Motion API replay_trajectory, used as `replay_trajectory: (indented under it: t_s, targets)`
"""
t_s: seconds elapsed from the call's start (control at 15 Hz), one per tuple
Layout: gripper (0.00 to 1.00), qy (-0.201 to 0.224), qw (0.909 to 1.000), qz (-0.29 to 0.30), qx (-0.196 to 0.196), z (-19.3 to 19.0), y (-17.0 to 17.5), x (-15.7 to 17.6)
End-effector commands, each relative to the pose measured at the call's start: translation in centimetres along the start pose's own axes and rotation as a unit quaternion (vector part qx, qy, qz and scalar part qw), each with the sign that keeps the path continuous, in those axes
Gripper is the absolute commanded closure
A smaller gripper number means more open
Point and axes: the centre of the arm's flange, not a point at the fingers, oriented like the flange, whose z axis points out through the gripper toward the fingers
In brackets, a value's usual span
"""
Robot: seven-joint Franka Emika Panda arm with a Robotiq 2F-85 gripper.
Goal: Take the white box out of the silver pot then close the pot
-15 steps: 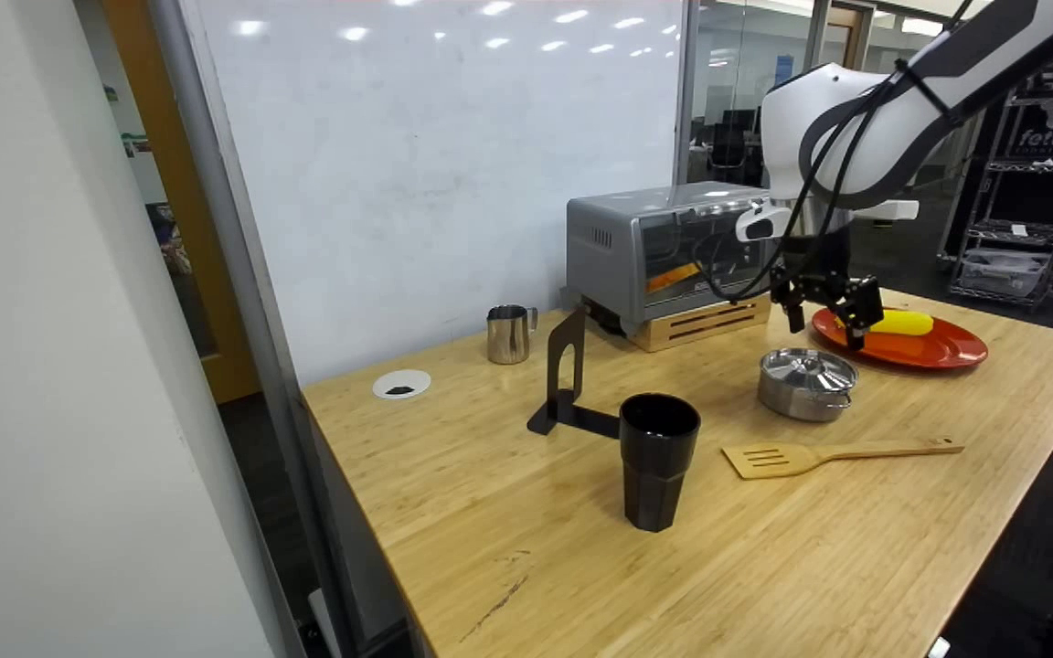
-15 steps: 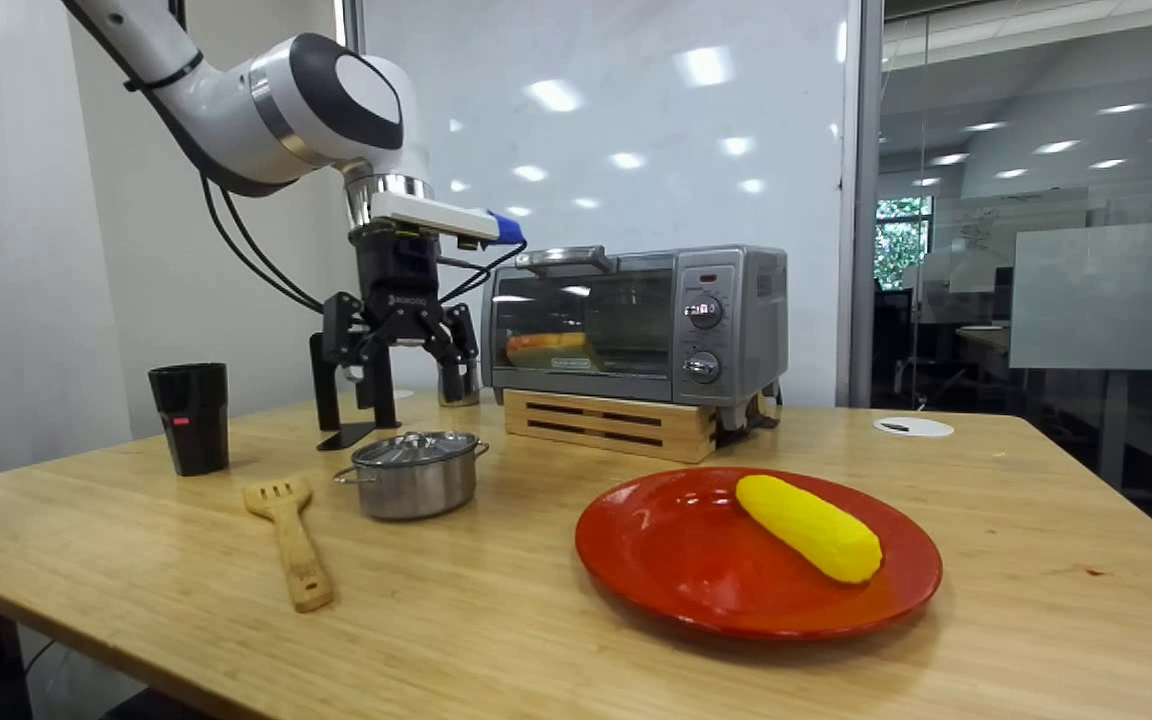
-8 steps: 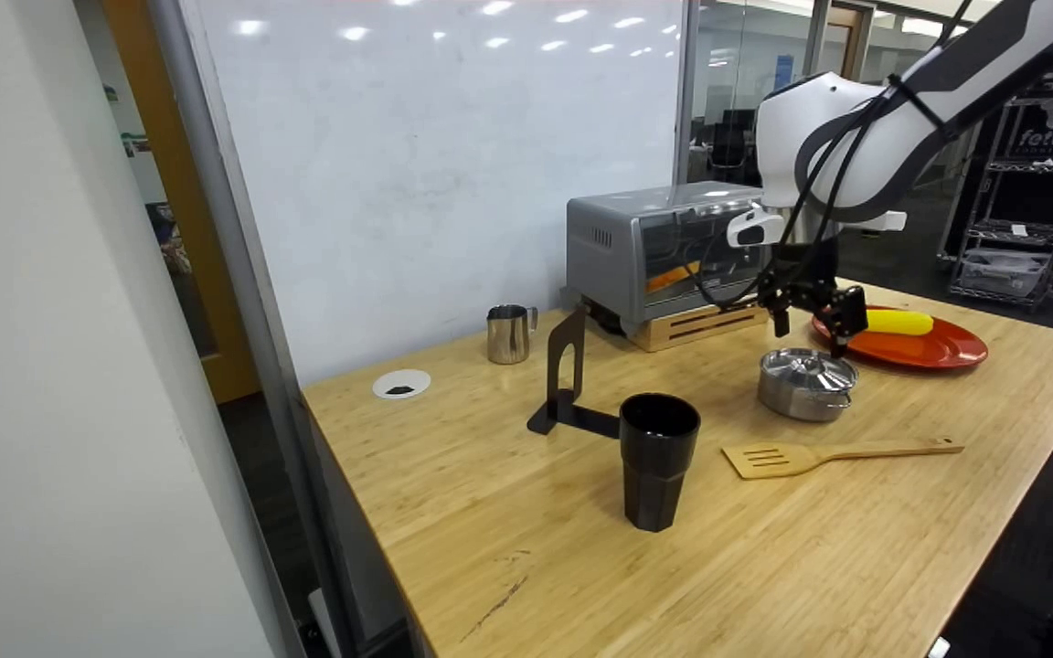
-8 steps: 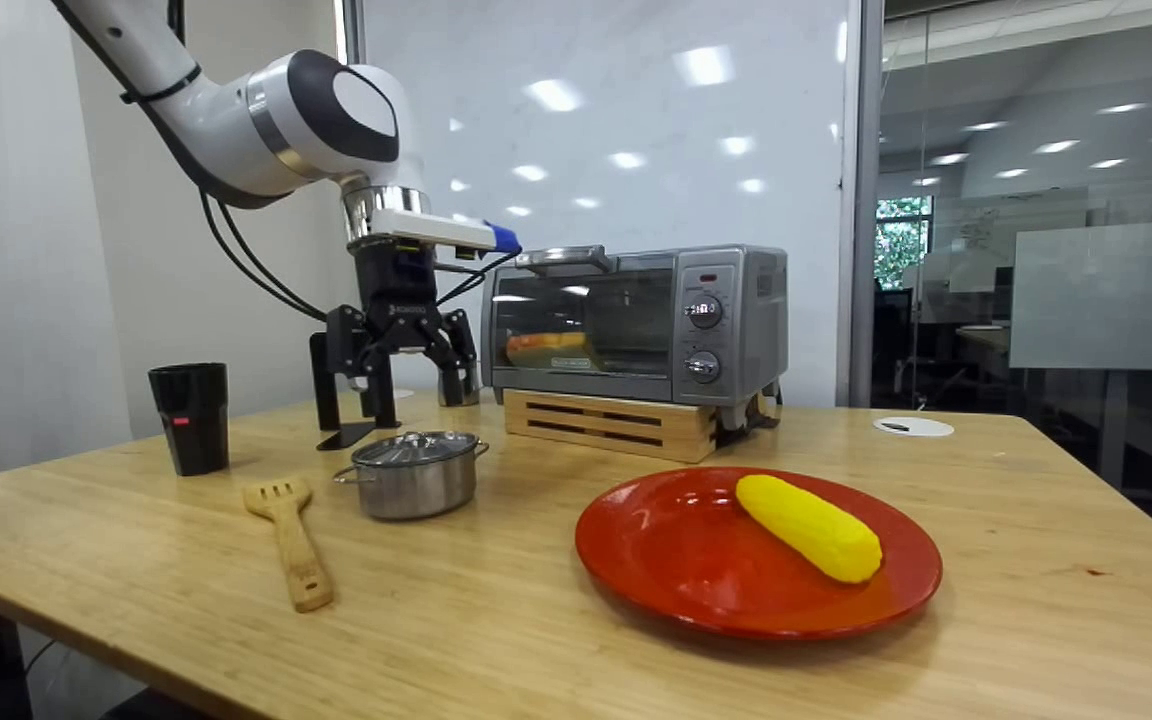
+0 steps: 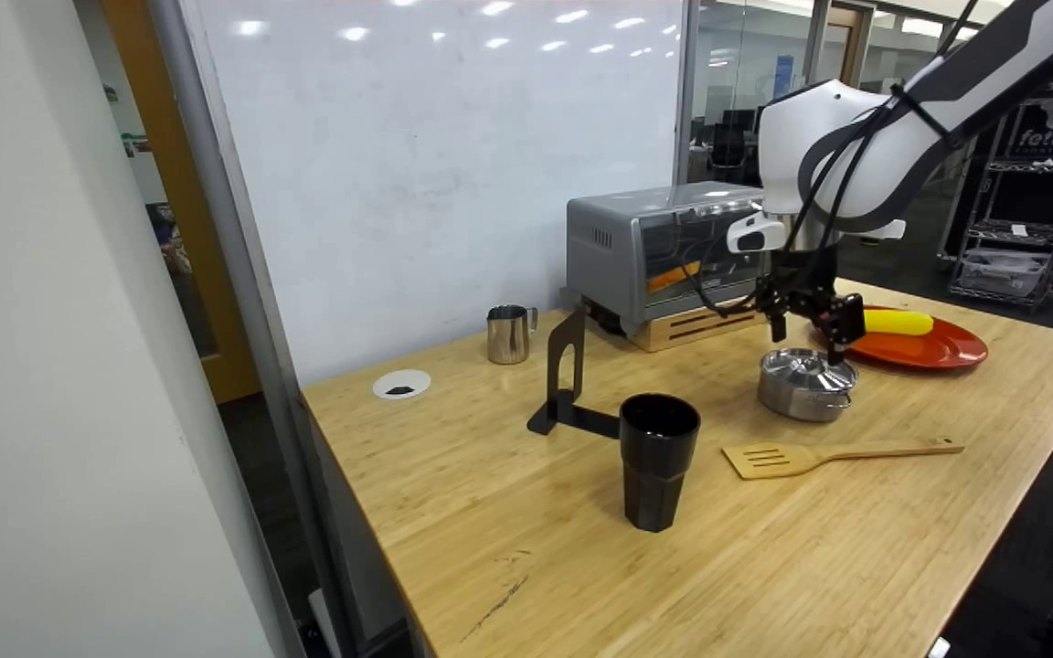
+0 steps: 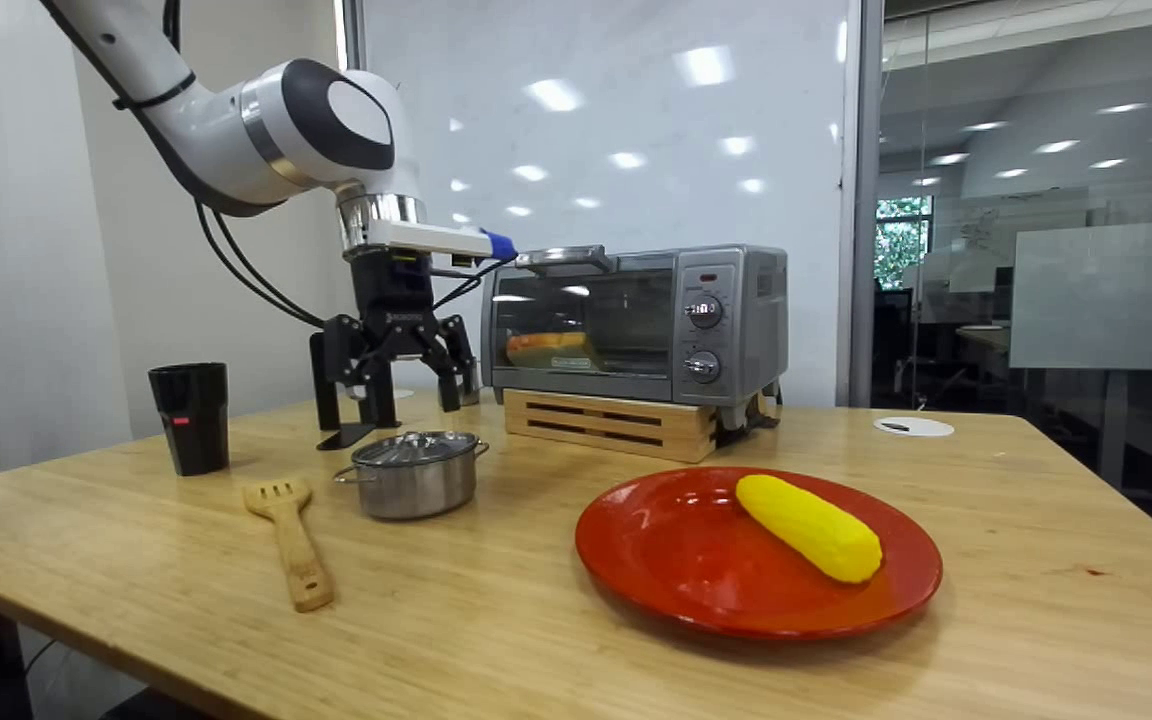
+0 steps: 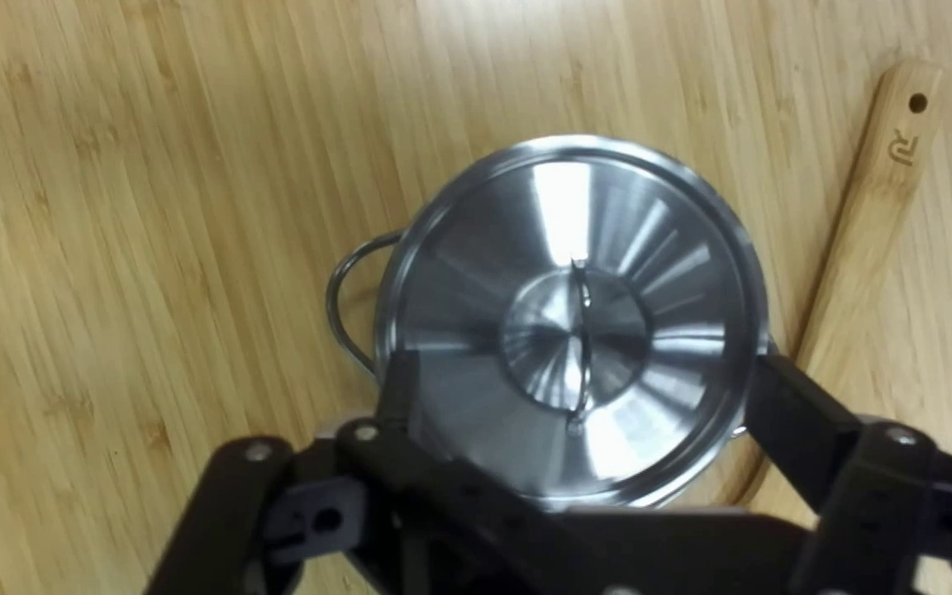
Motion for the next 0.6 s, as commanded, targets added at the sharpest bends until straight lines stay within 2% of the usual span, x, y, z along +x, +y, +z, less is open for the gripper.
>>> replay_trajectory:
  t_s: [0.0,0.13,0.2,0.33,0.53]
  targets:
    - [0.0,-0.003,0.9999,-0.006,-0.013,0.82,-0.46,0.19]
    - [0.0,-0.003,0.9999,-0.007,-0.014,0.94,-0.5,0.22]
    - [0.25,-0.003,0.9999,-0.008,-0.014,0.95,-0.5,0.25]
    - [0.33,-0.002,0.9998,-0.01,-0.017,0.96,-0.52,0.3]
    - [0.56,0.0,0.9997,-0.011,-0.021,0.99,-0.53,0.39]
